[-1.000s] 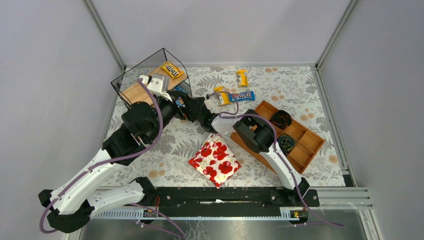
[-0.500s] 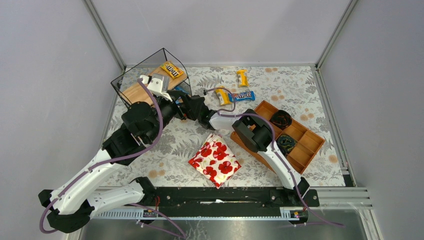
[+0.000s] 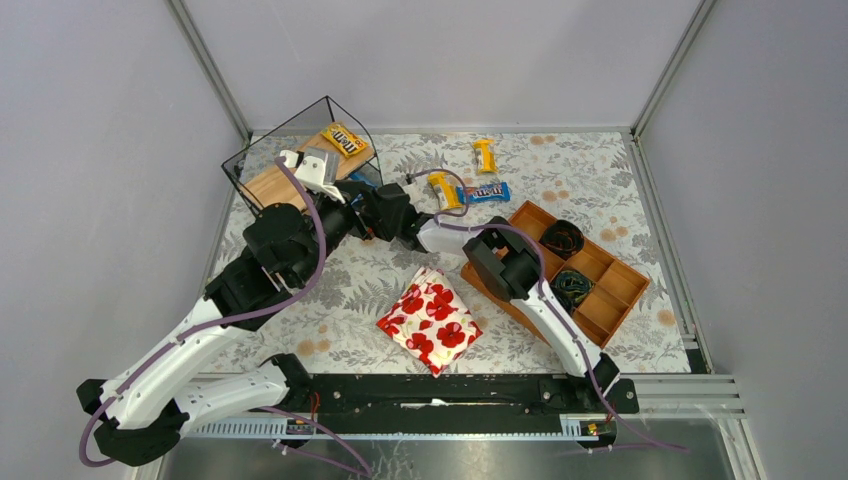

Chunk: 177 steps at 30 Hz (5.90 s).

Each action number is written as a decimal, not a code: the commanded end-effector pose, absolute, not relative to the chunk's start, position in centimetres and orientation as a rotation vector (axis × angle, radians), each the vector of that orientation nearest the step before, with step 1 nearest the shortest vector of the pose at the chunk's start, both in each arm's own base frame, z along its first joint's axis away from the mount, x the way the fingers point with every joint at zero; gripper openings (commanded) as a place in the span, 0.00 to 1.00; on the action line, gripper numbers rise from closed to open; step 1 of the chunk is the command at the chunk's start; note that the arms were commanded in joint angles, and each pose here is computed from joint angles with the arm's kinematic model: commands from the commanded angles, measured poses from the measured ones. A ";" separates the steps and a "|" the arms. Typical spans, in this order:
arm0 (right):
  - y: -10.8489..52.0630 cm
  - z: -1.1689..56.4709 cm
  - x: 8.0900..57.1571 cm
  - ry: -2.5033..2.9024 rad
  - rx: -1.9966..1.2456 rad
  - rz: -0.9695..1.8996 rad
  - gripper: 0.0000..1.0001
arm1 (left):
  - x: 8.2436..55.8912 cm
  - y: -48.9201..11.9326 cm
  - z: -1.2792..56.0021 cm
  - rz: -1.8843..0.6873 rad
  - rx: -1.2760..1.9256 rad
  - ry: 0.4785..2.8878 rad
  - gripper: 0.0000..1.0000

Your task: Place and organize the candy bags onto the shelf

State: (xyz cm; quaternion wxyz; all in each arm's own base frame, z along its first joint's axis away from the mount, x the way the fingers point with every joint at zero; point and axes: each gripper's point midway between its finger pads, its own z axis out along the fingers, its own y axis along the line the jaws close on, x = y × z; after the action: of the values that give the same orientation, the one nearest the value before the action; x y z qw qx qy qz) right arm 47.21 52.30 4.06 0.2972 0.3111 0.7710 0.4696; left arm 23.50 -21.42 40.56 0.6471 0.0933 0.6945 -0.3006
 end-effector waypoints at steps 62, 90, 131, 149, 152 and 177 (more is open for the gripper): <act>25.6 0.9 47.4 1.840 1.389 0.706 0.83 | 24.6 -23.6 41.8 -0.742 0.209 1.540 0.99; 25.8 1.5 49.0 1.699 1.312 0.838 0.26 | 23.7 -23.6 41.8 -0.747 0.221 1.524 0.99; 52.1 27.8 39.4 1.707 0.728 1.716 0.11 | 18.9 -19.1 50.2 -0.915 0.167 1.348 0.99; 57.1 23.7 47.5 1.660 0.875 1.482 0.13 | 18.8 -17.8 49.5 -0.884 0.124 1.330 0.99; 56.9 22.6 48.2 1.663 0.897 1.450 0.13 | 18.9 -17.7 49.3 -0.876 0.121 1.331 0.99; 53.9 22.2 50.1 1.633 0.945 1.346 0.13 | 19.2 -18.2 48.5 -0.868 0.133 1.344 0.99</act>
State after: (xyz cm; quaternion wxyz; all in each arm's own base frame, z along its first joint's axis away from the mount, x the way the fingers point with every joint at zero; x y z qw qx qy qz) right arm 48.76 55.93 19.06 0.3683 0.3554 0.6727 0.5344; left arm 19.26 -18.50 47.35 0.6818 0.0650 0.6196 -0.3834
